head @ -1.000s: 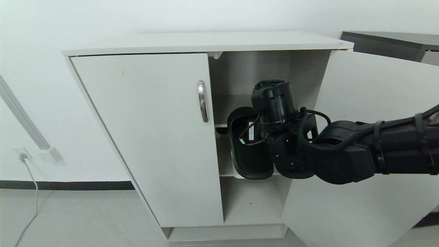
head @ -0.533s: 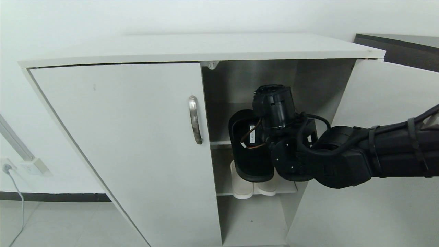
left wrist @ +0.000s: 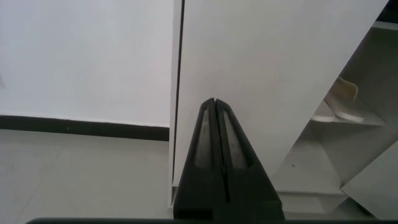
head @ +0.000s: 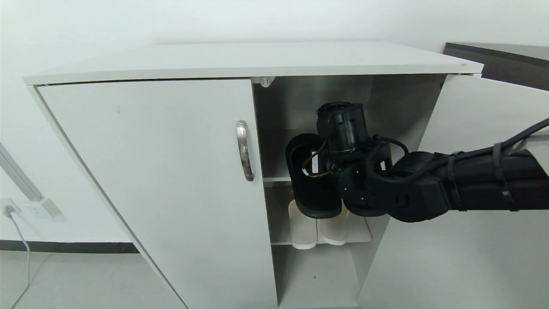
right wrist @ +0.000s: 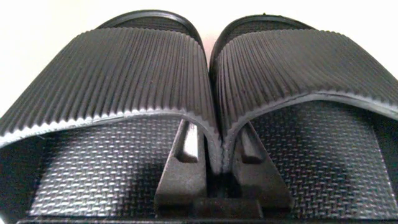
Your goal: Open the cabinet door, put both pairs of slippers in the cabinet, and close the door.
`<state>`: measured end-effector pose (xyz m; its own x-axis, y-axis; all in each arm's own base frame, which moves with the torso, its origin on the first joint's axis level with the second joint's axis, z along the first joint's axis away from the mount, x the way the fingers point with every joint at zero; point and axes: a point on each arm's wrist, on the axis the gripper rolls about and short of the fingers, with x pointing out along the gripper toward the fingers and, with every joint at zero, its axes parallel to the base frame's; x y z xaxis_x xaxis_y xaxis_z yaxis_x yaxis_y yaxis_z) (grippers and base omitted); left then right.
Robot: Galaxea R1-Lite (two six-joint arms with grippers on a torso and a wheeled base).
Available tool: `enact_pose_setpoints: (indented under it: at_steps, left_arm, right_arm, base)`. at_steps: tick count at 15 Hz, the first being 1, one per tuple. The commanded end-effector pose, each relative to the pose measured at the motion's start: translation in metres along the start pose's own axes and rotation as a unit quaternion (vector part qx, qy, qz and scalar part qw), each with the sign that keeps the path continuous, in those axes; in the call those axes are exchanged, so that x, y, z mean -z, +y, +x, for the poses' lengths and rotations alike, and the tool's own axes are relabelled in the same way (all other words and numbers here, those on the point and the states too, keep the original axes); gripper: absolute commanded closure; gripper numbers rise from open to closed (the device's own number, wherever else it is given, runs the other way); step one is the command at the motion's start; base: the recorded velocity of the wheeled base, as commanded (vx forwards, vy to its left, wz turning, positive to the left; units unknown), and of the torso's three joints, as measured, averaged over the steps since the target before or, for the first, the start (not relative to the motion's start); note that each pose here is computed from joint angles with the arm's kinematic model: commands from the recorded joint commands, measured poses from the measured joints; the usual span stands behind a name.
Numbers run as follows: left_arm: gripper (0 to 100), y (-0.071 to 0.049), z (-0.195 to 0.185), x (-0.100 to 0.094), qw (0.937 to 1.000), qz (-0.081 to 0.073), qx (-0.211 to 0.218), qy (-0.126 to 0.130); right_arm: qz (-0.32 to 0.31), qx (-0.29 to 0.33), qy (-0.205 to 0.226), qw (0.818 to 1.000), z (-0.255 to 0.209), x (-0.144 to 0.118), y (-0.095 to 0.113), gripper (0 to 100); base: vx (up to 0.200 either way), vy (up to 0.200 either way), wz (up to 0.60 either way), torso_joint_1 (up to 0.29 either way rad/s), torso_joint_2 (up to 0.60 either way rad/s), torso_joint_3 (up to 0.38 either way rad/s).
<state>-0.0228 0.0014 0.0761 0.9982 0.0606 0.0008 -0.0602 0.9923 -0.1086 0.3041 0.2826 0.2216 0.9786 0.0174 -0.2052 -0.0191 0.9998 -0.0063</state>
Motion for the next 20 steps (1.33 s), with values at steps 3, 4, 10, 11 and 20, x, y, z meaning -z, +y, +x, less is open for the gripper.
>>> enact_pose_setpoints:
  at_steps: [3,4,10,11,20]
  left_arm:
    - [100,0.000,0.000,0.000,1.0000,0.000,0.000,0.000]
    - [100,0.000,0.000,0.000,1.0000,0.000,0.000,0.000]
    - [100,0.000,0.000,0.000,1.0000,0.000,0.000,0.000]
    - [100,0.000,0.000,0.000,1.0000,0.000,0.000,0.000]
    - [100,0.000,0.000,0.000,1.0000,0.000,0.000,0.000]
  right_arm:
    - [0.001,0.017,0.000,1.000,0.027,0.004,0.000,100]
    - [0.000,0.018,0.001,1.000,0.029,0.004,0.000,100]
    - [-0.001,0.011,0.010,1.000,0.038,-0.016,0.000,100]
    - [0.002,0.011,0.007,1.000,0.039,-0.020,0.001,100]
    - [0.001,0.014,0.009,1.000,0.047,-0.015,0.004,100]
  base:
    - [0.000,0.000,0.00,0.000,0.00,0.000]
    - [0.000,0.000,0.00,0.000,0.00,0.000]
    - [0.000,0.000,0.00,0.000,0.00,0.000]
    - [0.000,0.000,0.00,0.000,0.00,0.000]
    - [0.000,0.000,0.00,0.000,0.00,0.000]
